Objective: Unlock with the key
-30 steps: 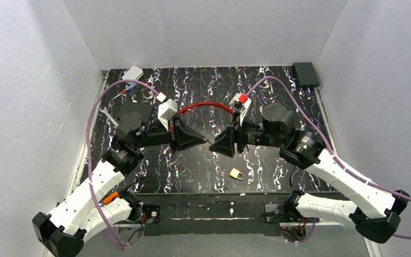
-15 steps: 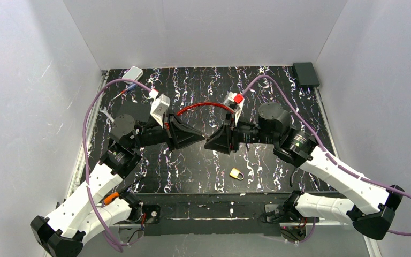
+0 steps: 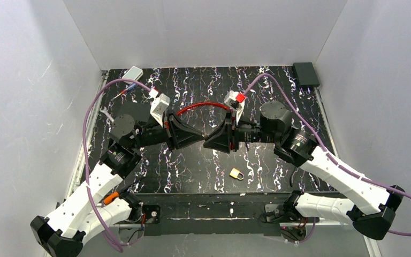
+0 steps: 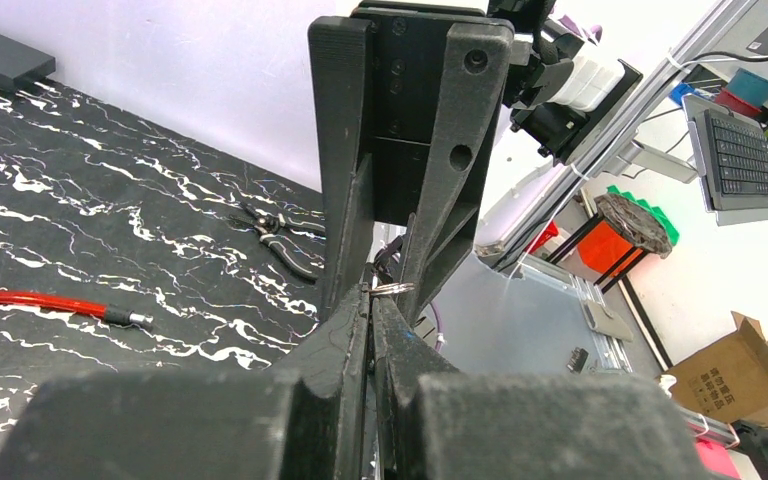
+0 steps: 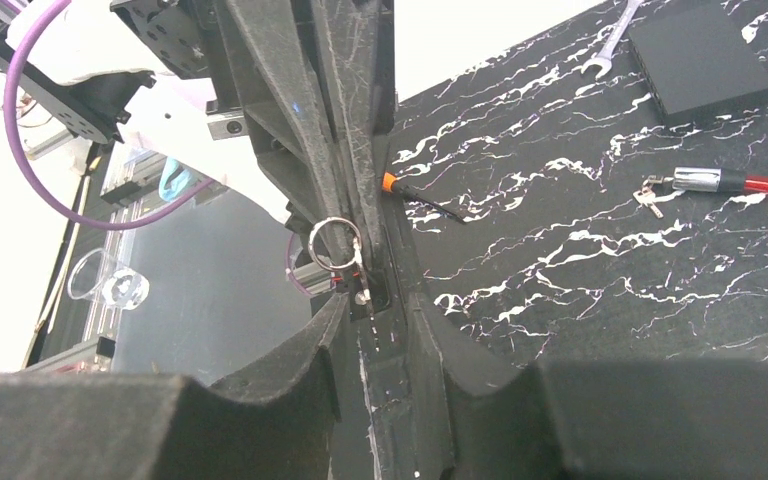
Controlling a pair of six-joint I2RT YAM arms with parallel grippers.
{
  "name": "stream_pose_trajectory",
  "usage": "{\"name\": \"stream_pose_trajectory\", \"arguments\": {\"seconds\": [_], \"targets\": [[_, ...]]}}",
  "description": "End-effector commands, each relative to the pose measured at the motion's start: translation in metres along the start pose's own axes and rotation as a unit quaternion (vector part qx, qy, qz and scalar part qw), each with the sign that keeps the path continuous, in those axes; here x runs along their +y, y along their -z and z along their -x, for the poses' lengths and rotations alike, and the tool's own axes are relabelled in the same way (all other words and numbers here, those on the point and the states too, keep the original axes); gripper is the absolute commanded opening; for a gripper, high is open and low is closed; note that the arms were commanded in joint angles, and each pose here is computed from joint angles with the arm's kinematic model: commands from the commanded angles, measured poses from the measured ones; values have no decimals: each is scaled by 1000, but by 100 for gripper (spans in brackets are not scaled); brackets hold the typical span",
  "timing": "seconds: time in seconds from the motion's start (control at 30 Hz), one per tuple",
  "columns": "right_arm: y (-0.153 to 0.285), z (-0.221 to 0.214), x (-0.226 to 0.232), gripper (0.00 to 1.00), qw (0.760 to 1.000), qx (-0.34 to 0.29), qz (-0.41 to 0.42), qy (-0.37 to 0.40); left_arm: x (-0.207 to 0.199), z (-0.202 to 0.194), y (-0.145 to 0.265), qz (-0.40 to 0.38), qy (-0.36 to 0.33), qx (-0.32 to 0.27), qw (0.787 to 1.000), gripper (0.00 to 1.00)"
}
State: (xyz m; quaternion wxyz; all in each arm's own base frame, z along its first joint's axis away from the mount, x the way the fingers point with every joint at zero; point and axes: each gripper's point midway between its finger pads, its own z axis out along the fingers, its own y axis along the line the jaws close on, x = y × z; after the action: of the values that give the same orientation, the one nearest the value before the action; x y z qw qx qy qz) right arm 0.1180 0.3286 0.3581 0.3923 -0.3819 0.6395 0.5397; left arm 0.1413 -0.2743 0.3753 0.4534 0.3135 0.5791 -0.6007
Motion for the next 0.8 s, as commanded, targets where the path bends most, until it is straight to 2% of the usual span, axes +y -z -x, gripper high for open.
{"name": "stream_pose_trajectory", "arguments": {"seconds": [0.0,0.37,0.53,0.73,0.77], "targets": [[11,36,24,34,997,-51,33,44,-6,10,0,-8,-13,-15,1000,0],[12,36,25,17,997,-51,33,45,-1,4,-1,-1,-1,-12,1000,0],[14,38,27,1,996,-57,37,50,2,1,0,4,5,-11,1000,0],[13,33,28,1,996,-51,45,53,6,-4,0,11,15,-10,1000,0],[13,31,26,1,997,-47,40,51,7,-4,0,14,17,-11,1000,5]]}}
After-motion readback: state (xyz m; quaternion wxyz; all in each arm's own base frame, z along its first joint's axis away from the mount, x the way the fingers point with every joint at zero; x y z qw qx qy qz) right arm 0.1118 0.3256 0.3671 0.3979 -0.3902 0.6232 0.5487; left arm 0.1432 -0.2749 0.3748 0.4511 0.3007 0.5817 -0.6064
